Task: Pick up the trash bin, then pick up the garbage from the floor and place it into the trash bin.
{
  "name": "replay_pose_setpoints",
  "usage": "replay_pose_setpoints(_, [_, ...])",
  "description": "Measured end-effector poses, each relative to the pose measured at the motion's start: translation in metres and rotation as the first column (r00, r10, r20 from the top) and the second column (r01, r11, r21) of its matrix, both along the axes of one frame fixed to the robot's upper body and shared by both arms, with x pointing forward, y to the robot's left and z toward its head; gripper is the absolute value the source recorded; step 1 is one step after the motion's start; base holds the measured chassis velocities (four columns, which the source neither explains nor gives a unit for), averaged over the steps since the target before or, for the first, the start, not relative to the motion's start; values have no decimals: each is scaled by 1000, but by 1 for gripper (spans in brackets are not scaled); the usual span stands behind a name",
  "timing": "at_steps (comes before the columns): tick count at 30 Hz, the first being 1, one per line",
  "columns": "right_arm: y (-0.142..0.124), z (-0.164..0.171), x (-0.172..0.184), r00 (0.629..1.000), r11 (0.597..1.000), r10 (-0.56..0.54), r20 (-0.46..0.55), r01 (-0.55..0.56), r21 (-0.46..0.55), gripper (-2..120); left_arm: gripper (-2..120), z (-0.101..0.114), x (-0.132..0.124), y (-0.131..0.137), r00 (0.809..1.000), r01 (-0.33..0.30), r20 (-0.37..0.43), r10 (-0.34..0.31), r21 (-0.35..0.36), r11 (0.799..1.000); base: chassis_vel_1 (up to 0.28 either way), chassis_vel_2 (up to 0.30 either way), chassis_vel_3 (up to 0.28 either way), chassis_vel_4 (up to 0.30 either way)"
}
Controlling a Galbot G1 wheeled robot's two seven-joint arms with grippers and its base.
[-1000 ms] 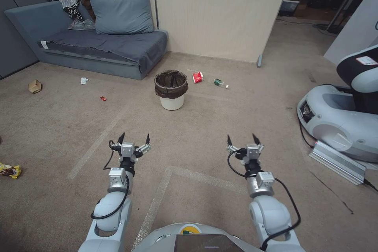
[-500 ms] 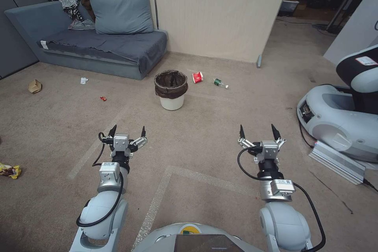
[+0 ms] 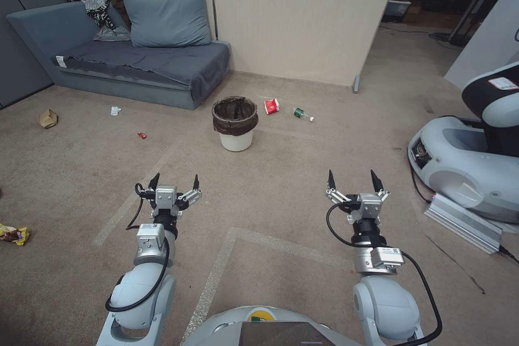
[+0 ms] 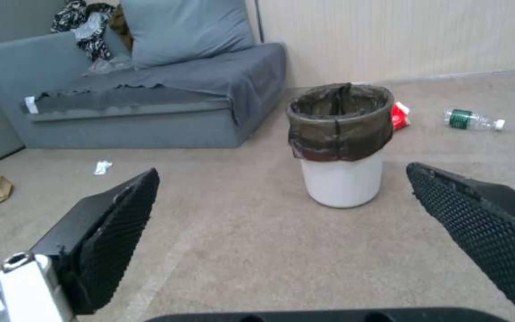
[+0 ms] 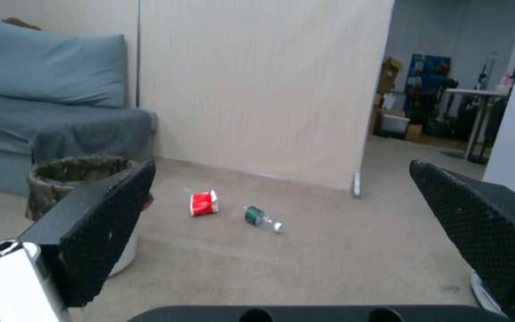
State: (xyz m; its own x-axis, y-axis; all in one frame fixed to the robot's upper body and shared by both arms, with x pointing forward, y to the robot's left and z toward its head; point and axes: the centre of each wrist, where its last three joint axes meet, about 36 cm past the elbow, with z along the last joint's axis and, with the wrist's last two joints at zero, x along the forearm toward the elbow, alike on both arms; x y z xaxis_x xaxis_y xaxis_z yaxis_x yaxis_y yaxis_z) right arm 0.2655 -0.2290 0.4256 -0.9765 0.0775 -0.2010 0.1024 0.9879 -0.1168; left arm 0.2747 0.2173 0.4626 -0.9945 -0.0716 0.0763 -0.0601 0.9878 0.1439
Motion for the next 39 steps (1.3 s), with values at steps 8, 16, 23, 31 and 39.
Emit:
replay_pose_setpoints(8, [0,-1,0,1000,1000,3,-1,-3,-2,100,100,0,0,0,1000,0,2,0,1,1000,0,0,0,0])
replay_pose_setpoints(16, [-1,-2,0,1000,1000,11,-3,-11,-9,100,100,0,0,0,1000,2,5,-2,1,1000,0,0,0,0])
replay_pose_setpoints(23, [-2,-6,-1,1000,1000,24,-2,-24,-14,100,100,-1,0,0,1000,0,4,0,6,1000,-37,41,35,-35])
replay_pose_setpoints(31, [-3,-9,0,1000,999,30,-3,-30,-18,100,100,-4,0,-1,1000,-1,-1,1,10,1000,-206,183,171,-176])
replay_pose_setpoints(39, [-3,-13,1,999,999,45,0,-45,-22,100,100,-5,-1,-1,1000,-1,-2,1,15,1000,-278,278,268,-260])
